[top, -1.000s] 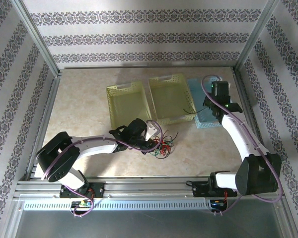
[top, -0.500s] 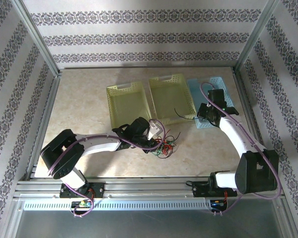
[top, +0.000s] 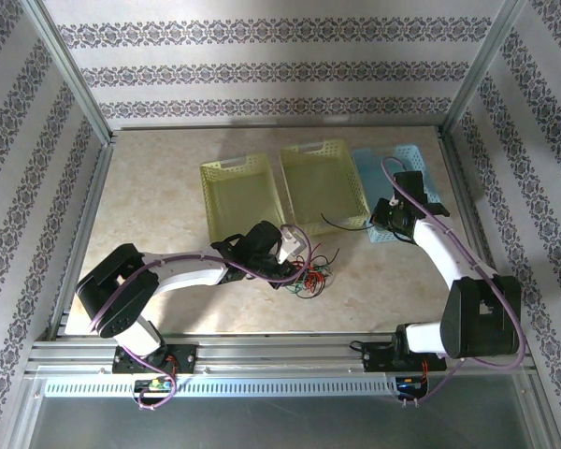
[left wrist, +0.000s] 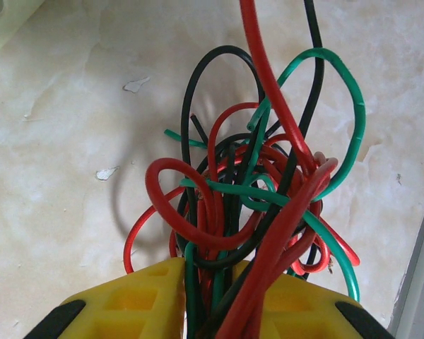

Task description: Untangle the cables

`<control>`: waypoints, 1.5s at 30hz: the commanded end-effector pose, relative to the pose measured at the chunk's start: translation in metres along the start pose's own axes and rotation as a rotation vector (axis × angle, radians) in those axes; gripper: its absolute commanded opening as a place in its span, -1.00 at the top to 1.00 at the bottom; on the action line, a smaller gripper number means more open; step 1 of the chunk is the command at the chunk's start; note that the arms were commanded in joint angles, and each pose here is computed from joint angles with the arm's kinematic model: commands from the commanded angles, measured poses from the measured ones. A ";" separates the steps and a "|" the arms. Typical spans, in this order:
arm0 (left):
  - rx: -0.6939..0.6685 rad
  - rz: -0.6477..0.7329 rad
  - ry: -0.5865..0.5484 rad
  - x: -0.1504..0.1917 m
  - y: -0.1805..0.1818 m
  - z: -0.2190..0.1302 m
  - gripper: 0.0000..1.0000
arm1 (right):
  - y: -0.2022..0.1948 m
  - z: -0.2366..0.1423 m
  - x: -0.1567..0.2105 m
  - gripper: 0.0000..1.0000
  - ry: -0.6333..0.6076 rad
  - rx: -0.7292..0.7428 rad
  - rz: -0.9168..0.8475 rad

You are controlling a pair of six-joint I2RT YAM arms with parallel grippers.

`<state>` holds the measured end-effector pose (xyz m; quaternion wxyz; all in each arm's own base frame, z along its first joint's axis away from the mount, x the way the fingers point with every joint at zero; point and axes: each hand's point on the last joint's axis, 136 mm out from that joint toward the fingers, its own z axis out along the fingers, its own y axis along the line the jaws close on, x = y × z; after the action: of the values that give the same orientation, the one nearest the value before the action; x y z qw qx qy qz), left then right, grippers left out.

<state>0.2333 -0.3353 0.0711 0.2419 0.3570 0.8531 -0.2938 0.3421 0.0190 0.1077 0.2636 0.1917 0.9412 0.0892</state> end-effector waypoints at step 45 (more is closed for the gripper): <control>-0.026 0.031 -0.094 -0.030 0.003 -0.014 0.53 | -0.011 0.018 -0.068 1.00 -0.280 0.047 0.216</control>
<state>0.2356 -0.3305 0.0791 0.2589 0.3527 0.8523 -0.2867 0.4014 -0.0326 0.1282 0.3919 0.3179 0.8626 0.0351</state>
